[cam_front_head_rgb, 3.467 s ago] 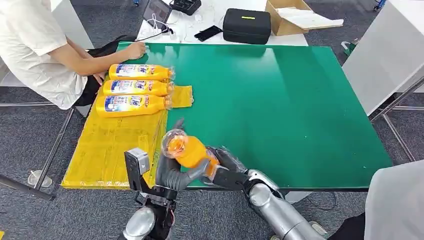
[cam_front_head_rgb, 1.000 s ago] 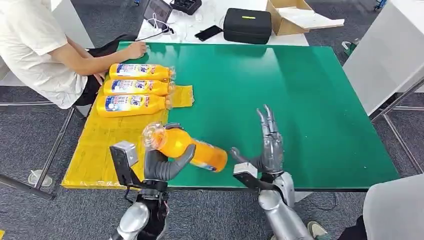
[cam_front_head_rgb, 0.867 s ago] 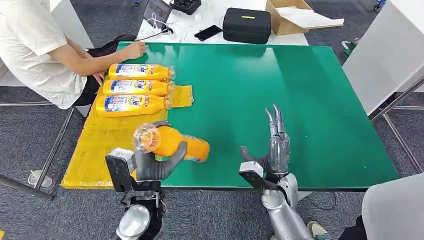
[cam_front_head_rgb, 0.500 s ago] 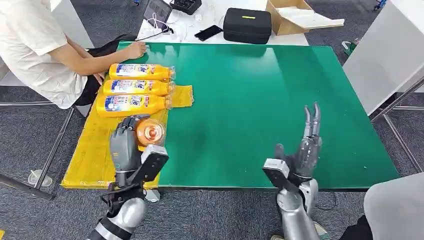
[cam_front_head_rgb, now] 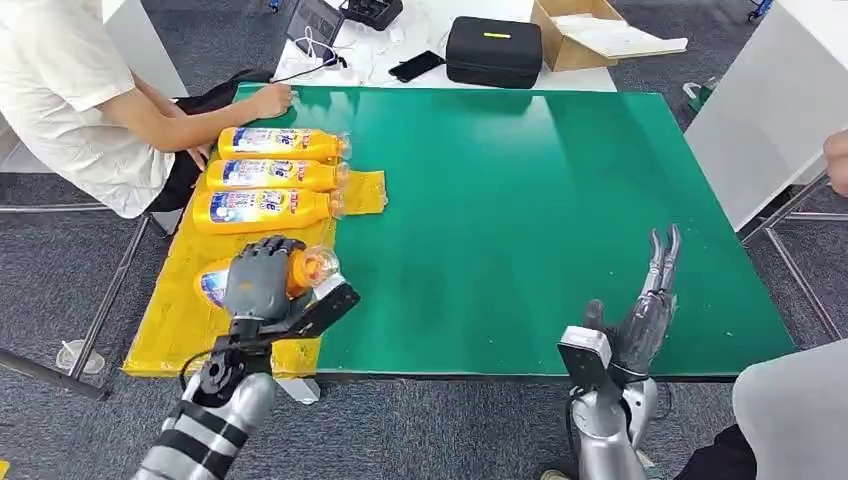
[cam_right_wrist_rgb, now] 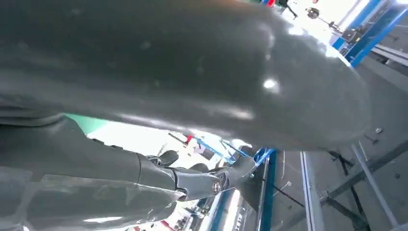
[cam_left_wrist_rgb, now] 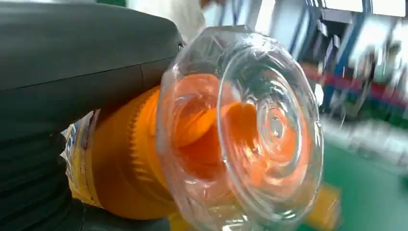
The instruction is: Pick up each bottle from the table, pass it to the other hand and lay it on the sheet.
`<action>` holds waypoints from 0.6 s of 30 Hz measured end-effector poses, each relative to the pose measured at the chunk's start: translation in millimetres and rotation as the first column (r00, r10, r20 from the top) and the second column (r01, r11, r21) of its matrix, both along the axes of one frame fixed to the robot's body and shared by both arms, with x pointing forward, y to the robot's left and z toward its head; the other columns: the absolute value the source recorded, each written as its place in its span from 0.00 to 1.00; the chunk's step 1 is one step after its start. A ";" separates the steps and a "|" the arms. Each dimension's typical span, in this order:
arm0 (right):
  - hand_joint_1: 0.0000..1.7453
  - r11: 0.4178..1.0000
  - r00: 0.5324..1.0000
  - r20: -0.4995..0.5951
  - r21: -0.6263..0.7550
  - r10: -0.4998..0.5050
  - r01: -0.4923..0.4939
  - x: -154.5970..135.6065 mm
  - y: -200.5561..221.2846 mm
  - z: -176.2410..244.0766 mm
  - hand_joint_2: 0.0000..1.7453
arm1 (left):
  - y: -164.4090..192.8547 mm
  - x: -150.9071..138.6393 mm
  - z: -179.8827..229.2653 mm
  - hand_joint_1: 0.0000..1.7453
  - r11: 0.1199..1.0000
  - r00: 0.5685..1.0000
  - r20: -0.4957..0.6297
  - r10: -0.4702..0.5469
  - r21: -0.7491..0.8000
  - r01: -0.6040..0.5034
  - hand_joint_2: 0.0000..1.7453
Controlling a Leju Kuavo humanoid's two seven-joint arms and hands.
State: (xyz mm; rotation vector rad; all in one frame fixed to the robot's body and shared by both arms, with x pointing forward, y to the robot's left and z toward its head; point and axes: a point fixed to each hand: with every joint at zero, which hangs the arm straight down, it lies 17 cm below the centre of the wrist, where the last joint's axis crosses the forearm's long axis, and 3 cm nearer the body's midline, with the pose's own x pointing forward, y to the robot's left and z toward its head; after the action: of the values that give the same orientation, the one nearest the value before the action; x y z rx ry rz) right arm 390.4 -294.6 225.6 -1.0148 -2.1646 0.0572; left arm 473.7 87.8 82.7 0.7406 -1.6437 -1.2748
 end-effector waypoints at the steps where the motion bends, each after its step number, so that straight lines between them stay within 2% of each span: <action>1: 0.00 1.000 1.000 0.000 0.003 0.010 -0.010 0.7 2.4 -0.2 0.00 | 0.7 5.8 -8.6 1.00 0.999 0.999 -0.039 -0.015 0.035 0.016 1.00; 8: 0.00 0.999 0.999 -0.003 0.012 0.045 -0.045 3.5 10.9 -2.2 0.00 | 7.3 26.3 -23.9 1.00 0.991 0.993 -0.111 -0.047 0.123 0.061 1.00; 9: 0.00 0.999 0.999 -0.003 0.013 0.052 -0.052 4.0 12.8 -2.2 0.00 | 6.2 26.1 -28.7 0.92 0.988 0.989 -0.134 -0.060 0.132 0.078 1.00; 10: 0.00 0.998 0.998 -0.002 0.017 0.059 -0.059 4.4 15.1 -2.2 0.00 | 5.5 25.8 -32.6 0.46 0.986 0.986 -0.152 -0.069 0.140 0.091 1.00; 11: 0.00 0.998 0.998 -0.002 0.019 0.064 -0.064 4.7 16.6 -2.1 0.00 | 5.3 25.7 -36.2 0.28 0.985 0.983 -0.169 -0.075 0.143 0.100 1.00; 12: 0.00 0.997 0.998 -0.002 0.022 0.069 -0.069 5.1 18.1 -2.1 0.00 | 5.3 25.8 -39.3 0.18 0.984 0.980 -0.183 -0.079 0.145 0.107 1.00; 18: 0.00 0.995 0.995 -0.010 0.034 0.096 -0.096 6.7 25.3 -5.7 0.00 | 5.8 16.0 -65.7 0.18 0.980 0.953 -0.280 -0.114 0.127 0.154 1.00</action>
State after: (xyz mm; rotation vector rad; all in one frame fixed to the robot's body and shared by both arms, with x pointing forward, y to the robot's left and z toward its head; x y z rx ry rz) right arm 397.2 -269.3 219.8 -0.8894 -2.1960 0.0718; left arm 489.8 93.6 17.0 0.5193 -1.4063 -1.5363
